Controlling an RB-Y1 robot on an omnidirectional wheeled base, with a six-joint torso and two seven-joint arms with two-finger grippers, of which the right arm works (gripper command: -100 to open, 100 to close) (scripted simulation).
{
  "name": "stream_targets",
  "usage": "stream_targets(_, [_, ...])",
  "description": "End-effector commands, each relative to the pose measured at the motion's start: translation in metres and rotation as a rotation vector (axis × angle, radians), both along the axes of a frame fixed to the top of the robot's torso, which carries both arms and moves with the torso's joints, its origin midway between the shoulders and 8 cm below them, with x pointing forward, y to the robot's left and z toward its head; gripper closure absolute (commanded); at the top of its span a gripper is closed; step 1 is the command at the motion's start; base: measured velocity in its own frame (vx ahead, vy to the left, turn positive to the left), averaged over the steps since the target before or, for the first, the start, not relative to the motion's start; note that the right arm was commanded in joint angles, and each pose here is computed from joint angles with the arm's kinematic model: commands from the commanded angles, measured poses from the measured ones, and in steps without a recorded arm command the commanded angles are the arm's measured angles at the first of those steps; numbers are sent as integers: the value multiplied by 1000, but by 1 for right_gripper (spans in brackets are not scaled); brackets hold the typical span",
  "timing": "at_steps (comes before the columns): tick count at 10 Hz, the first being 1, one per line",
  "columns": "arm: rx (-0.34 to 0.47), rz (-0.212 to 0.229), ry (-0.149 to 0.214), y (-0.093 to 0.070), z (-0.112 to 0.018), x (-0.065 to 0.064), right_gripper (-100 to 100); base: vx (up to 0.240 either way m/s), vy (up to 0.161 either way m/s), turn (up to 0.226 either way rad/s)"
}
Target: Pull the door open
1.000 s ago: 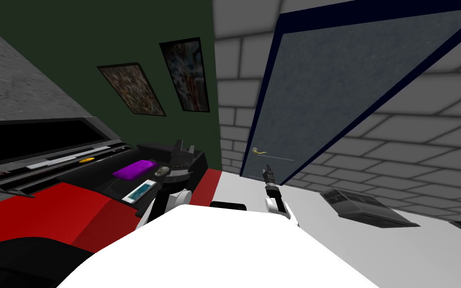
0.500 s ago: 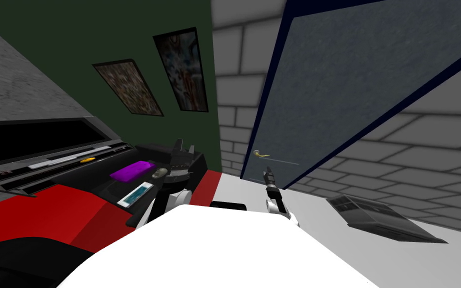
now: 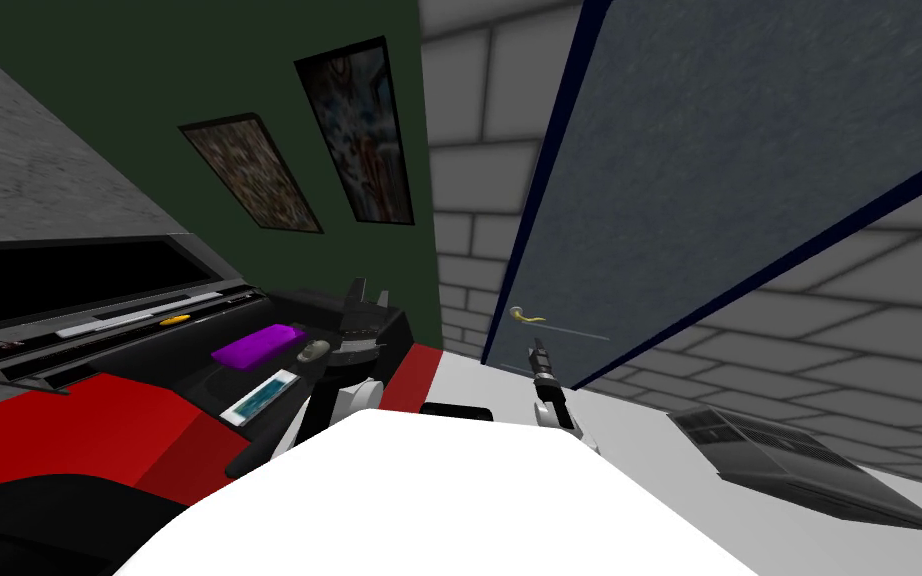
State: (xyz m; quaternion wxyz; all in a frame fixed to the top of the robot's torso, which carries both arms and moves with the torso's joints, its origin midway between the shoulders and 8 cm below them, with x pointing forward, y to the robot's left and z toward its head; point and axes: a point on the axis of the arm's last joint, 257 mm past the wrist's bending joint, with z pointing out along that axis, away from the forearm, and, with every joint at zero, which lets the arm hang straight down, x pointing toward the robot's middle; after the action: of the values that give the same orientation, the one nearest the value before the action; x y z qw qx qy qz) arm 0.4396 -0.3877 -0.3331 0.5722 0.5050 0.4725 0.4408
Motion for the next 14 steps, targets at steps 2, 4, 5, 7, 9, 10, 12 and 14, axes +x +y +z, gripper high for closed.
stream_targets(2, [1,-14,29,-8,-14,-3,-100,155,-42,32])
stream_targets(4, [1,-15,32,-8,-15,-2,-100,103,-13,17])
stream_targets(5, [2,-32,35,-22,-18,-7,-100,128,17,144])
stream_targets(7, [3,-52,38,-39,-20,-14,-100,212,25,116])
stream_targets(9, [4,-76,40,-59,-21,-22,-100,176,-1,150])
stream_targets(10, [4,-84,40,-65,-21,-25,-100,110,0,23])
stream_targets(12, [5,-107,40,-83,-22,-33,-100,102,-2,100])
stream_targets(14, [5,-126,40,-98,-22,-40,-100,165,-36,100])
